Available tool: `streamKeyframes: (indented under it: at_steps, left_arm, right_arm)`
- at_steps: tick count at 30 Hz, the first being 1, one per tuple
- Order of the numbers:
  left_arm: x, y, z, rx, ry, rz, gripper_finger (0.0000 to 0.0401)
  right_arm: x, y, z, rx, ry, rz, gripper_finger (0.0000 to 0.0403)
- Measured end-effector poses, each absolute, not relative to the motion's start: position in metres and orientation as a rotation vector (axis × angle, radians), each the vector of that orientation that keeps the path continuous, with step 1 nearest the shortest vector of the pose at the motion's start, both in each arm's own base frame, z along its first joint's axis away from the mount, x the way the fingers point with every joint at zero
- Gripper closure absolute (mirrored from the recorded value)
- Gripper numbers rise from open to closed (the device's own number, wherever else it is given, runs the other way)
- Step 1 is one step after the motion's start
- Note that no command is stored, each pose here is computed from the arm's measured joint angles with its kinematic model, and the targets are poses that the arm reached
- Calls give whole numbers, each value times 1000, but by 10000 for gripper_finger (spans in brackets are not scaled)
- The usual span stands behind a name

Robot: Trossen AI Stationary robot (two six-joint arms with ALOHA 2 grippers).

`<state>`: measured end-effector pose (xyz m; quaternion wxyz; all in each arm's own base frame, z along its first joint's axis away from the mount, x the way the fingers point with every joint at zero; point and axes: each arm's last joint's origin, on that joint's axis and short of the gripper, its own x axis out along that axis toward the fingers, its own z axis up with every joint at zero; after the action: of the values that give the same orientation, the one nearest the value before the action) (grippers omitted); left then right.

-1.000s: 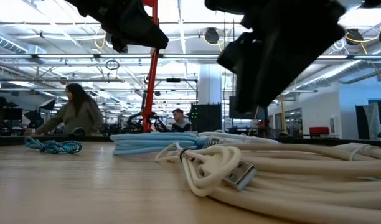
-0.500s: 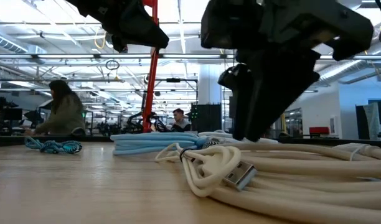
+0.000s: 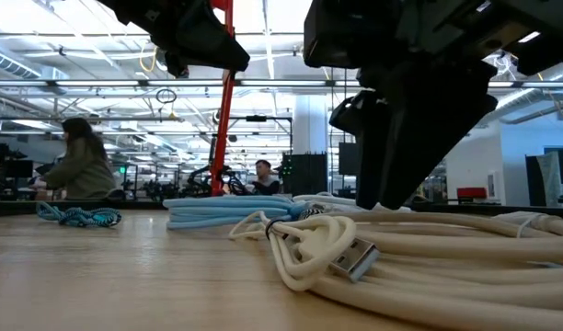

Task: Pick & Place USB Port
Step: Put the brown charger cable into the blue bin

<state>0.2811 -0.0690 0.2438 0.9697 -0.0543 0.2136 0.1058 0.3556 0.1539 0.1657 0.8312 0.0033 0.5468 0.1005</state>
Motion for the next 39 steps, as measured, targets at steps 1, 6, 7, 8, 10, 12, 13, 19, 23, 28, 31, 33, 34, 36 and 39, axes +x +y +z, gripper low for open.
streamKeyframes:
  at_steps: [1, 6, 7, 8, 10, 12, 13, 19, 23, 28, 31, 33, 34, 36, 39]
  left_arm:
    - [281, -69, 244, -110, 432, 214, 341]
    - [281, -69, 244, -110, 431, 214, 341]
    - [281, -69, 244, -110, 432, 214, 341]
    - [281, -69, 244, -110, 432, 213, 341]
    - [281, -69, 244, -110, 432, 214, 341]
    - [281, -69, 244, -110, 432, 213, 341]
    - [281, -69, 244, -110, 432, 213, 341]
    - [281, -69, 244, -110, 432, 213, 341]
    - [281, -69, 244, -110, 432, 213, 341]
    - [281, -69, 244, -109, 432, 213, 341]
    - [281, -69, 244, -109, 432, 212, 341]
    - [281, -69, 244, -107, 432, 212, 341]
    - [281, -69, 244, -106, 433, 212, 341]
    - [281, -69, 244, -106, 433, 212, 341]
    - [281, -69, 243, -105, 435, 212, 341]
  right_arm:
    - [356, 154, 163, 9, 1163, 211, 263]
    - [359, 155, 146, 3, 1202, 207, 263]
    - [360, 156, 143, 12, 1209, 216, 263]
    - [361, 156, 140, 14, 1216, 219, 263]
    - [362, 156, 136, 21, 1229, 230, 263]
    - [362, 156, 136, 21, 1230, 235, 263]
    - [362, 157, 135, 19, 1228, 236, 263]
    - [362, 156, 137, 5, 1218, 216, 278]
    - [361, 156, 135, -4, 1229, 218, 316]
    - [361, 155, 134, -18, 1235, 212, 374]
    - [360, 155, 136, -28, 1226, 199, 374]
    - [360, 154, 139, -39, 1216, 182, 374]
    - [360, 153, 142, -45, 1209, 173, 374]
    - [358, 153, 149, -53, 1191, 161, 374]
    - [356, 149, 168, -86, 1127, 111, 374]
